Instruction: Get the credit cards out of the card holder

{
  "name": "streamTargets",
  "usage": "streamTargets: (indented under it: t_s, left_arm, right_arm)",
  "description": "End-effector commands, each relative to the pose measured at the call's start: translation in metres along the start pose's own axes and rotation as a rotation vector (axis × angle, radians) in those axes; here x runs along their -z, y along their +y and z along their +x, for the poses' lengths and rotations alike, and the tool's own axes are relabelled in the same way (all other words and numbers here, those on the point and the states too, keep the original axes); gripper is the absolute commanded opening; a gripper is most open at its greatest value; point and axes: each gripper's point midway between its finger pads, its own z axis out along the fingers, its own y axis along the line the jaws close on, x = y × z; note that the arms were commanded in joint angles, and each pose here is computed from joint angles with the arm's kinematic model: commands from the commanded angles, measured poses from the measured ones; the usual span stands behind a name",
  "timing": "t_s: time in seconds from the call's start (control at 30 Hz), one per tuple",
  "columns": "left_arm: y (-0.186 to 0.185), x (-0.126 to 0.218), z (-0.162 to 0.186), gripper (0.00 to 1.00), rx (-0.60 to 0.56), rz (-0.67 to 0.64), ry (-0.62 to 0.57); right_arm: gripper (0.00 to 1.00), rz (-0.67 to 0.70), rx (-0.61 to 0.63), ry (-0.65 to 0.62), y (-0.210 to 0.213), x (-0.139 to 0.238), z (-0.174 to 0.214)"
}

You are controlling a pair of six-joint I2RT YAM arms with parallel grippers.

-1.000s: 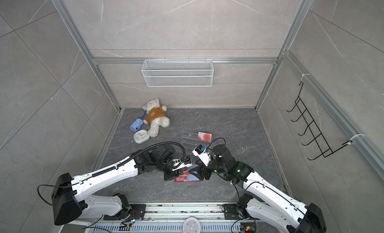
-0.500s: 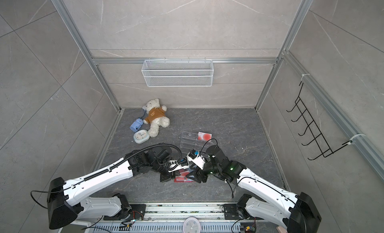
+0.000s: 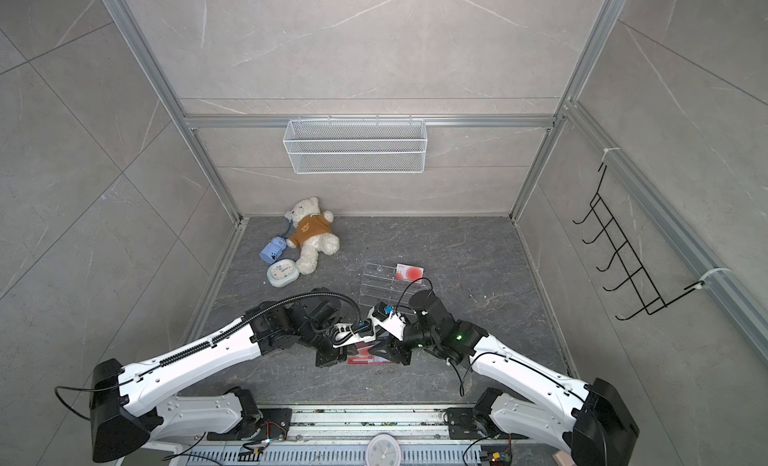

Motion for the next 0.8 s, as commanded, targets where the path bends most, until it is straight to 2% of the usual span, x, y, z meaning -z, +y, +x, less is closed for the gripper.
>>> streamTargets:
  t_s: [0.0,0.27,0.4,0.53,0.63,0.7,0.77]
  left_arm:
    - [-0.003,0.007,-0.006,0.02,-0.012,0.001,-0.03]
    - [-0.004,0.009,-0.004,0.02,-0.011,0.004,-0.02]
    - [-0.004,0.008,-0.005,0.02,-0.014,0.005,-0.018]
    - [-0.004,0.008,-0.007,0.02,-0.016,0.01,-0.025]
    - [-0.004,0.01,-0.008,0.02,-0.017,0.006,-0.029]
    - [-0.002,0.011,-0.008,0.06,-0.011,-0.006,-0.037]
    - [0.0,0.011,-0.007,0.14,-0.012,-0.024,-0.039]
  right_arm:
    - [0.38,-0.063,0.059,-0.009,0.012,-0.003,-0.001]
    - [0.31,-0.115,0.059,0.0,0.019,-0.004,0.002]
    - [0.25,-0.13,0.058,0.017,0.021,-0.006,0.003]
    - [0.12,-0.162,0.06,0.03,0.026,-0.01,0.001]
    - [0.07,-0.18,0.062,0.042,0.029,-0.013,0.004]
    - [0.05,-0.181,0.066,0.042,0.03,-0.013,0.003]
    - [0.01,-0.182,0.07,0.04,0.03,-0.012,0.002]
